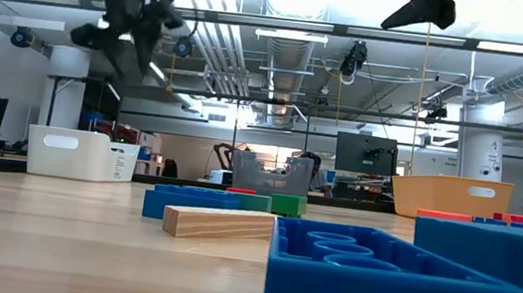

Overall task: Sort blocks by size
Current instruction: Put the top small green game piece into the black bin

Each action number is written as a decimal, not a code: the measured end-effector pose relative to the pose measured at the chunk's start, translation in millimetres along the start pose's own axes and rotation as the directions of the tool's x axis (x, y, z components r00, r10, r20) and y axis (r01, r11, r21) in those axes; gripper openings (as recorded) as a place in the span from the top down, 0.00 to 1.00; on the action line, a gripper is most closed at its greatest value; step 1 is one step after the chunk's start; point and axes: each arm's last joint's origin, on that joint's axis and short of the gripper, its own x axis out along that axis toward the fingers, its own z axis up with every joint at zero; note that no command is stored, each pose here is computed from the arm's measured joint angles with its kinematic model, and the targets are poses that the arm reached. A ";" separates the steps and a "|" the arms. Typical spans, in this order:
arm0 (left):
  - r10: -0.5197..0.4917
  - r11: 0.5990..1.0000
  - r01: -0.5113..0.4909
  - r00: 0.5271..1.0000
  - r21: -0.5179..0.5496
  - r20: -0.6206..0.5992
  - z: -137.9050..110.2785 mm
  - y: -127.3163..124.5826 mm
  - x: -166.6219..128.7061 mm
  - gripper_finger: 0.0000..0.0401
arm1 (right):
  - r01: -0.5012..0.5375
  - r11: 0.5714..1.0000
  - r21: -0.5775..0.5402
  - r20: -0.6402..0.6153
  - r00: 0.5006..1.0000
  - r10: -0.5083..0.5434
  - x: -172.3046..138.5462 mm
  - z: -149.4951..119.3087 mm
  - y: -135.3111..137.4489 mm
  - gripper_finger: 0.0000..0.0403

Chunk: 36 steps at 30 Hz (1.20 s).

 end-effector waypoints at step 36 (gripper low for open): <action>-0.122 0.961 0.108 0.992 0.254 0.041 -126.0 -98.2 -22.2 0.59 | 0.011 0.999 0.039 0.089 0.996 -0.014 27.1 18.1 15.2 0.13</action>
